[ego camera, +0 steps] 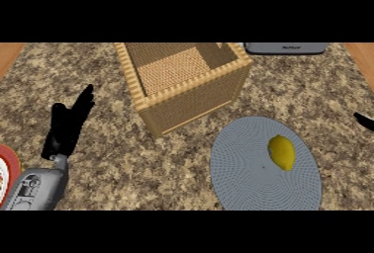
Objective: Pick the lemon from the placemat and place it in the basket
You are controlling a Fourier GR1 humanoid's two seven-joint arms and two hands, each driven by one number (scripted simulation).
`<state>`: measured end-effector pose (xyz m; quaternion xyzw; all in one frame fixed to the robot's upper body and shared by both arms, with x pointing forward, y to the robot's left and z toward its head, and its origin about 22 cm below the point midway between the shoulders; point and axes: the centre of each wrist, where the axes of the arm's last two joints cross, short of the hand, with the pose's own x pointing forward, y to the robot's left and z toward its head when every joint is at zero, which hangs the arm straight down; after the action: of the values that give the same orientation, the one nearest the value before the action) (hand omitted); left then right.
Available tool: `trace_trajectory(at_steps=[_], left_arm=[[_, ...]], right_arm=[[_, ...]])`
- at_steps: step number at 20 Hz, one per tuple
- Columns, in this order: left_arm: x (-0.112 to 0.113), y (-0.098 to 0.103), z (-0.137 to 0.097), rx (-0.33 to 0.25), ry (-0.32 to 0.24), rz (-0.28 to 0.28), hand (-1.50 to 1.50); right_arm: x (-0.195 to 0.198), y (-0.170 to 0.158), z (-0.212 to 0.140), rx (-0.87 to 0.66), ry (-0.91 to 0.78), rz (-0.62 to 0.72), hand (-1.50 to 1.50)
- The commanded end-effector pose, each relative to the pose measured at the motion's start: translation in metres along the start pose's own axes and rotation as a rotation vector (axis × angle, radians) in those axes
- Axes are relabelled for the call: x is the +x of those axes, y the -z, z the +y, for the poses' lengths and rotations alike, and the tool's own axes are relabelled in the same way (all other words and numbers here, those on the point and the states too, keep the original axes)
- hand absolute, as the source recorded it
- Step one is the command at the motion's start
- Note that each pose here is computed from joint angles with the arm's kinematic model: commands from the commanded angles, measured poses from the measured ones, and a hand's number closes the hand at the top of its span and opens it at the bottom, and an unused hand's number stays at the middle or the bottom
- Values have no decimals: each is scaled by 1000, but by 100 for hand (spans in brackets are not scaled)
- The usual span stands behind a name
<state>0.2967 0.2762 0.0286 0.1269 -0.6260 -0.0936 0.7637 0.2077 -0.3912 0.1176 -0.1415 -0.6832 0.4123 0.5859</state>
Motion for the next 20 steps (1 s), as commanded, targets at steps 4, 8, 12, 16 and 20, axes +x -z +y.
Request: trace_trajectory(at_steps=[4,8,12,16,20], left_arm=[[-8,6,12,-3,-14,5,0],[18,-9,-10,-3,-6,20,0],[-16,-2,-19,-17,20,7,0],[6,-2,8,-20,-11,-3,0],[-16,-13,-23,-1,-5,8,0]], right_arm=[[-11,29,29,39,19,-2,-150],[-26,33,42,24,21,-1,-150],[-18,50,61,17,0,-5,-150],[-25,67,55,26,10,-5,-150],[-10,67,80,15,16,-17,-150]])
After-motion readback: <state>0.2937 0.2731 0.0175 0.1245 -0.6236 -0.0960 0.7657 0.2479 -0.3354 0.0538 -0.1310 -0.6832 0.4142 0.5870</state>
